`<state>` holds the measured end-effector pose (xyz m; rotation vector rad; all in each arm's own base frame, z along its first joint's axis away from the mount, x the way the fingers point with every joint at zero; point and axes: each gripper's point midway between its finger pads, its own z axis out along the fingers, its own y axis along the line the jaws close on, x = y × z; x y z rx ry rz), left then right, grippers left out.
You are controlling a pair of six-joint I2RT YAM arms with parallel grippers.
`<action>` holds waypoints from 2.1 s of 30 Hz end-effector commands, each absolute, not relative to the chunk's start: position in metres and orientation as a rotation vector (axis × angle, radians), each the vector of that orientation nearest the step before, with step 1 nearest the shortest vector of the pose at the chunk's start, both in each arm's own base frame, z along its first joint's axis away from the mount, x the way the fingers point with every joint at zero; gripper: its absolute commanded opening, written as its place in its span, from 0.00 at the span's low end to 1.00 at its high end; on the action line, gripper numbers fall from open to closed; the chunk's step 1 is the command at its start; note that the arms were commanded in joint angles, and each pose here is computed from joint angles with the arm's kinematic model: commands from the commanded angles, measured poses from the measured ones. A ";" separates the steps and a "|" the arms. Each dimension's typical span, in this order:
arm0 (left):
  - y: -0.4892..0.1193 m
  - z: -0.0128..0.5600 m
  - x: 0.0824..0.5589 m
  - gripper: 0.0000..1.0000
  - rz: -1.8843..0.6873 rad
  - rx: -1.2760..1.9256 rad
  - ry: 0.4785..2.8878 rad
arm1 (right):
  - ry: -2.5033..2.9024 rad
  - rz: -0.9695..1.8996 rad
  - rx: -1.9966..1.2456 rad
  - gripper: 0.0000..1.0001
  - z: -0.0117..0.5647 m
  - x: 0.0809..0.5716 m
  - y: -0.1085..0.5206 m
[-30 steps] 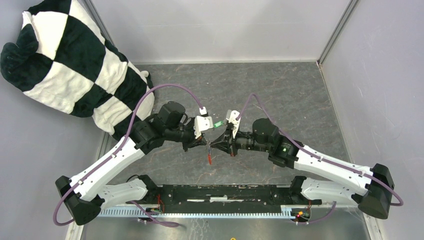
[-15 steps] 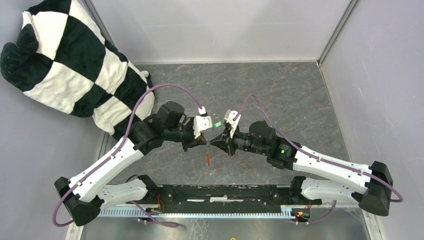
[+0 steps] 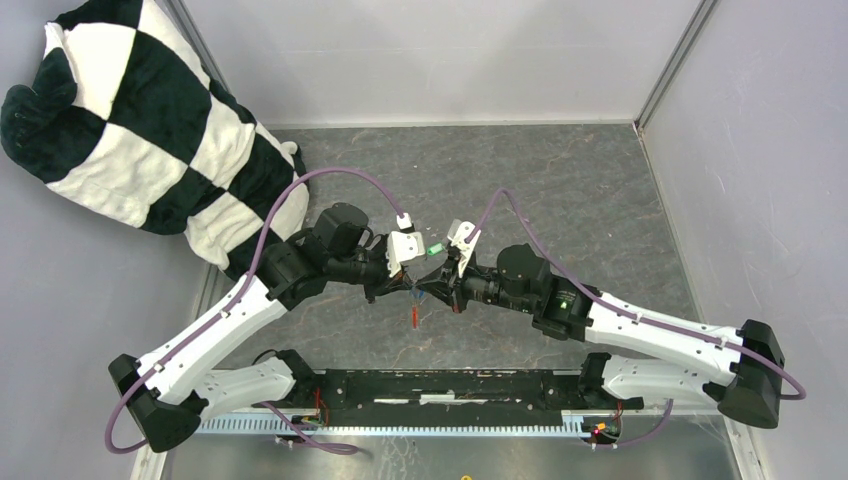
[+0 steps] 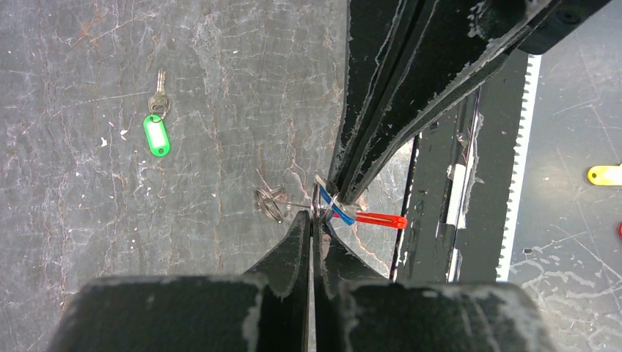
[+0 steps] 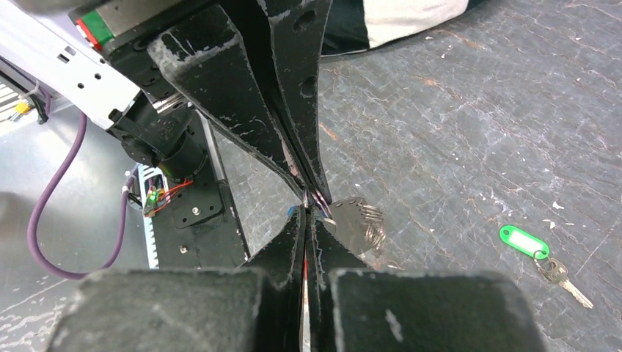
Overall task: Put the keys on the keyring
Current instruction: Insert the key onto the keyring.
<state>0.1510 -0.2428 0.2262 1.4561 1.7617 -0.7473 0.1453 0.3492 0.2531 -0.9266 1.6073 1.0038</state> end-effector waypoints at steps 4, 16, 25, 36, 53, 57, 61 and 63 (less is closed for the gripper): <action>-0.250 0.245 0.154 0.02 -0.772 1.400 1.713 | 1.547 1.003 -0.856 0.00 0.282 0.151 0.355; -0.250 0.245 0.154 0.02 -0.774 1.400 1.713 | 1.571 0.973 -0.855 0.00 0.278 0.151 0.358; -0.250 0.246 0.153 0.02 -0.771 1.404 1.705 | 1.622 0.927 -0.765 0.00 0.275 0.159 0.356; -0.249 0.247 0.153 0.02 -0.766 1.406 1.695 | 1.659 0.892 -0.680 0.00 0.272 0.167 0.345; -0.249 0.253 0.152 0.02 -0.768 1.411 1.660 | 1.703 0.864 -0.610 0.00 0.263 0.172 0.335; -0.249 0.253 0.152 0.02 -0.767 1.410 1.659 | 1.721 0.841 -0.601 0.00 0.260 0.174 0.332; -0.249 0.254 0.153 0.02 -0.764 1.407 1.655 | 1.738 0.825 -0.583 0.00 0.257 0.175 0.328; -0.249 0.255 0.153 0.02 -0.762 1.404 1.651 | 1.746 0.821 -0.574 0.00 0.256 0.176 0.327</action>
